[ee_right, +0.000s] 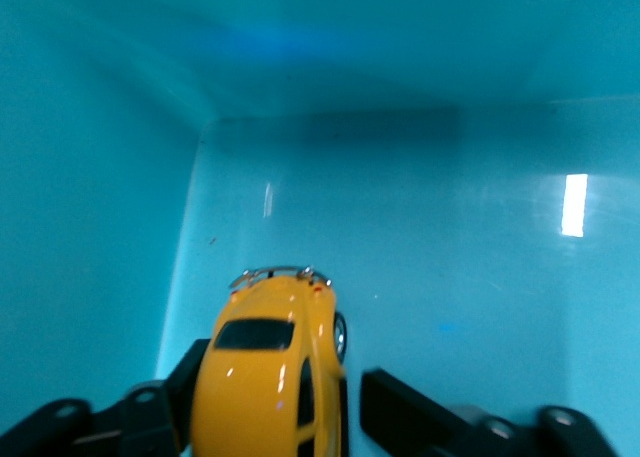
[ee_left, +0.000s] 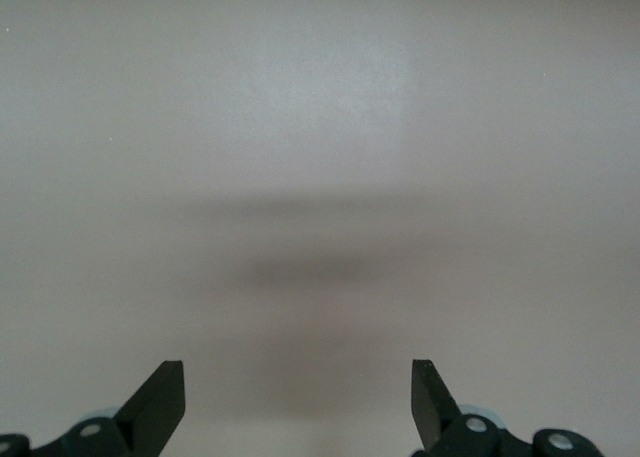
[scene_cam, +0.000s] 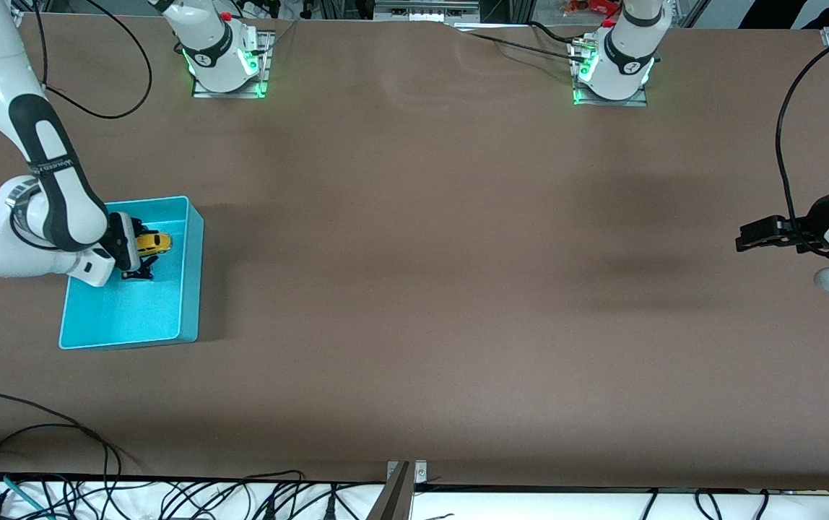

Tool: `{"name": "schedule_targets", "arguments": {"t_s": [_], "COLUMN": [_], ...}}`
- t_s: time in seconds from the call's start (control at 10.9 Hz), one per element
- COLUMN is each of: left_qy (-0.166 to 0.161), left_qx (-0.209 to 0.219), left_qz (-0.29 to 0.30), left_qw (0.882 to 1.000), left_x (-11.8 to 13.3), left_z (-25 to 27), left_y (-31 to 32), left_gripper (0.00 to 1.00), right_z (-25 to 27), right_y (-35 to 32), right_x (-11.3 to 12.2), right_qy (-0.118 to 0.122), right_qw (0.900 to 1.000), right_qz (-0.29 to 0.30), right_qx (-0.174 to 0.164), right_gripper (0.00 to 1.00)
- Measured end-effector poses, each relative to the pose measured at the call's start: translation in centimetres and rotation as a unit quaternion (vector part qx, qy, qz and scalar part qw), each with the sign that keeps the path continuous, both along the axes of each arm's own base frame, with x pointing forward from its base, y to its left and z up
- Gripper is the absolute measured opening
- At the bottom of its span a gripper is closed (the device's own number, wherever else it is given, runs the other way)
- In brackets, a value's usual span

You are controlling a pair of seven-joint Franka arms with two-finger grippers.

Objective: Wind up and store yellow beetle car
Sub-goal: 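Open the right gripper to drop the car into the bin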

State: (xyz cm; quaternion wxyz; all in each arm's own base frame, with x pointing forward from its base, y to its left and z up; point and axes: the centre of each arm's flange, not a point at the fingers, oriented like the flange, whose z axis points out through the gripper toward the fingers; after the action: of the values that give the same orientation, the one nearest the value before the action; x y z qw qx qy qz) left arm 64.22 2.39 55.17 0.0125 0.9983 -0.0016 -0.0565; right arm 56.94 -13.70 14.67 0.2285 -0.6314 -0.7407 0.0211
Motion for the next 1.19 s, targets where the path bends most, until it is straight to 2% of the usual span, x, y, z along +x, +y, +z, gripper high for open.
{"name": "schedule_targets", "arguments": {"t_s": [0.18,0.28,0.46,0.73,0.92,1.1,1.19], "left_qy": [0.0,0.0,0.0,0.0,0.0,0.0,-0.001], "left_qx": [0.0,0.0,0.0,0.0,0.0,0.0,0.0], "left_qz": [0.0,0.0,0.0,0.001,0.001,0.001,0.001], "left_qw": [1.0,1.0,1.0,1.0,1.0,1.0,1.0], "left_x": [0.0,0.0,0.0,0.0,0.0,0.0,0.0], "left_z": [0.0,0.0,0.0,0.0,0.0,0.0,0.1], "left_y": [0.0,0.0,0.0,0.1,0.1,0.1,0.1], "left_gripper": [1.0,1.0,1.0,1.0,1.0,1.0,1.0], "right_z": [0.7,2.4,6.6,13.5,18.9,24.1,27.6], "right_y": [0.1,0.1,0.6,2.2,3.4,5.1,6.9], "right_x": [0.7,1.2,1.9,2.0,1.9,1.4,0.6], "right_qy": [-0.003,-0.007,-0.014,-0.011,-0.031,-0.043,-0.04], "right_qw": [1.0,1.0,0.999,0.997,0.993,0.984,0.97], "right_qz": [-0.01,-0.019,-0.031,-0.068,-0.101,-0.159,-0.22], "right_qx": [-0.001,-0.005,-0.011,-0.028,-0.047,-0.071,-0.092], "right_gripper": [0.98,1.0,1.0,1.0,1.0,1.0,1.0]}}
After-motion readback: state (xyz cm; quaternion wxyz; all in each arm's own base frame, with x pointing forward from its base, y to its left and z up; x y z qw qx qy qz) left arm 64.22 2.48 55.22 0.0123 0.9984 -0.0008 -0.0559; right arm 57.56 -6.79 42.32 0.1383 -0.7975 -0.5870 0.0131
